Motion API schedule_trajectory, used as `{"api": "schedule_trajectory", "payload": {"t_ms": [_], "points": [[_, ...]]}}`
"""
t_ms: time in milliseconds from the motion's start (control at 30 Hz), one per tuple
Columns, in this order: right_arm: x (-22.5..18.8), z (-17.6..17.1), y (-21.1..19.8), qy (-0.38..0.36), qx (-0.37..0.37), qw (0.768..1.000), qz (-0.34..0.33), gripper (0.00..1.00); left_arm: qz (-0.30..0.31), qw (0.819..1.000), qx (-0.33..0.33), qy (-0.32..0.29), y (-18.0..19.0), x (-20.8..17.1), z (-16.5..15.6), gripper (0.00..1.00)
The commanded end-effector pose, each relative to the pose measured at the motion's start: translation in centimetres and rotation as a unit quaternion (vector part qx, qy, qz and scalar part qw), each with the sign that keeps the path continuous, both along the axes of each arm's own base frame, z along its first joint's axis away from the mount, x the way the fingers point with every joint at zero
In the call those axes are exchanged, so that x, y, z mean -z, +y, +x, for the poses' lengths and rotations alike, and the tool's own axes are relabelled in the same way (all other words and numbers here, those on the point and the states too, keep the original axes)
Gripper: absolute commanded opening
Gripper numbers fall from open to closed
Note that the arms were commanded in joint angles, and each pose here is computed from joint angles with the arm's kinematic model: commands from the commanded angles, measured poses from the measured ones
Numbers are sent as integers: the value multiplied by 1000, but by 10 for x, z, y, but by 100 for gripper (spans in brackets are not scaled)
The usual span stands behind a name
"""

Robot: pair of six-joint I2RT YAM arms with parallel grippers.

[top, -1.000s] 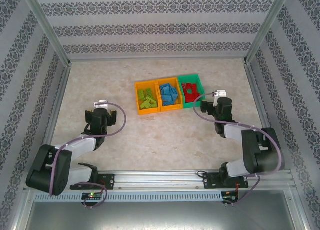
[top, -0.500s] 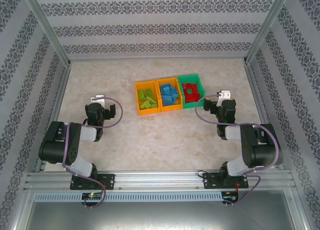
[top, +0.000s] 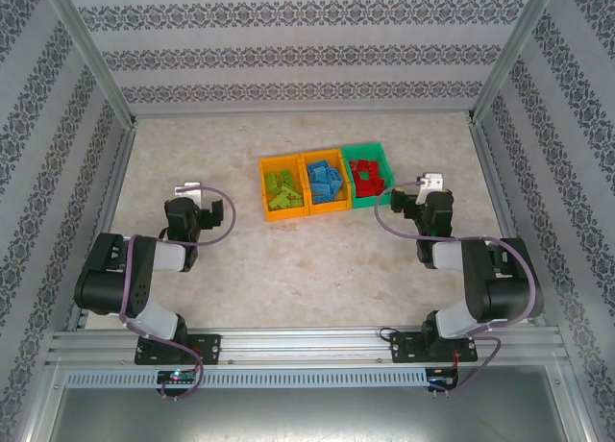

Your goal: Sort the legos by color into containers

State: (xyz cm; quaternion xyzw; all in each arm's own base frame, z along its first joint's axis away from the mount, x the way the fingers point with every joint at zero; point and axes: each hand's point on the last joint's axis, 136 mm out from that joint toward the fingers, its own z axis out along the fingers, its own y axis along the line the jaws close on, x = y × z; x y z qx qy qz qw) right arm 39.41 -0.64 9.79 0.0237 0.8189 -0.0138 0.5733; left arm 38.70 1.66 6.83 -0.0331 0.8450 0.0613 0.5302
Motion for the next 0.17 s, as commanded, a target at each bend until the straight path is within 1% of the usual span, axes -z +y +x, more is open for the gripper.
{"api": "schedule_trajectory", "payload": {"t_ms": [0, 133], "points": [[-7, 4, 8, -13, -17, 1000, 1, 98, -11, 999, -4, -31, 3, -16, 9, 99], [-8, 4, 9, -15, -17, 1000, 2, 98, -12, 999, -4, -32, 3, -16, 10, 99]]}}
